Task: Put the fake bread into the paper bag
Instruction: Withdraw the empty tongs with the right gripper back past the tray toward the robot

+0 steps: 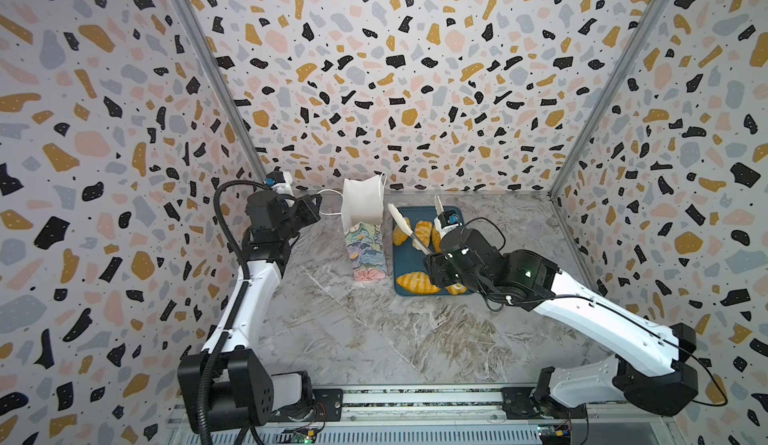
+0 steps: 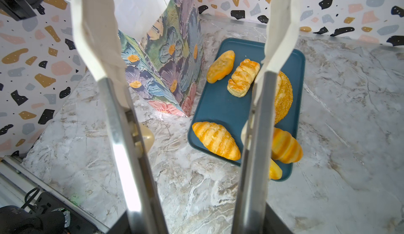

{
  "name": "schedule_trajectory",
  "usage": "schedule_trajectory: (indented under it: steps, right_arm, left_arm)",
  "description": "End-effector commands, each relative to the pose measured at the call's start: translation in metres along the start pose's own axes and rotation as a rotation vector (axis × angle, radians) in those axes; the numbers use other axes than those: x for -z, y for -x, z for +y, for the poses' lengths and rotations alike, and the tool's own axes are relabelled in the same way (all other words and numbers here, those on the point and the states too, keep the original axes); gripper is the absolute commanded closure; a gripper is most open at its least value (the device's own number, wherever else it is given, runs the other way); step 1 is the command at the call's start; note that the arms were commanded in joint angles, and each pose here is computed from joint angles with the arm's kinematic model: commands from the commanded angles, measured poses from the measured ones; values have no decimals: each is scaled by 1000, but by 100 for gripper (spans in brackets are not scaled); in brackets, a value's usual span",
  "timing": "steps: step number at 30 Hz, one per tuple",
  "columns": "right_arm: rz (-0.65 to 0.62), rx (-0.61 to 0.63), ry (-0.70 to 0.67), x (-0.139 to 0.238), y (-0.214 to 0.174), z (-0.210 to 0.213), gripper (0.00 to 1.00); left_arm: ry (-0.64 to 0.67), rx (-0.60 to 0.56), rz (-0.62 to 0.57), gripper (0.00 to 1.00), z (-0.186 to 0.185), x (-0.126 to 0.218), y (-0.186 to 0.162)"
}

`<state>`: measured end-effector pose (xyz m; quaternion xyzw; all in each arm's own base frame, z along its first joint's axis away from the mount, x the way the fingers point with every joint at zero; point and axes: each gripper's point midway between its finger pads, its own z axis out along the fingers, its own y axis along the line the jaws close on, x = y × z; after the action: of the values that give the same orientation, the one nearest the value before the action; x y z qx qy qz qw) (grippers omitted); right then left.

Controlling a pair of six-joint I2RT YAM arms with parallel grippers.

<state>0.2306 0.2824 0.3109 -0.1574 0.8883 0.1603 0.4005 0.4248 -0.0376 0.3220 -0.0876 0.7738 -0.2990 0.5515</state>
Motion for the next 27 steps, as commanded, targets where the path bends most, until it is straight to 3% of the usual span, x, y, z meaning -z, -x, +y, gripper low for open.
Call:
schedule_trajectory:
  steps: [1, 11, 27]
  right_arm:
    - [-54, -66, -8, 16, 4, -12, 39]
    - [25, -104, -70, 19, -44, -44, 39]
    - [71, -176, -87, 25, -83, -67, 39]
  left_arm:
    - [-36, -48, -42, 100, -14, 6, 11]
    - [-33, -48, -41, 100, -13, 6, 11]
    - [-31, -42, -34, 100, -11, 3, 8]
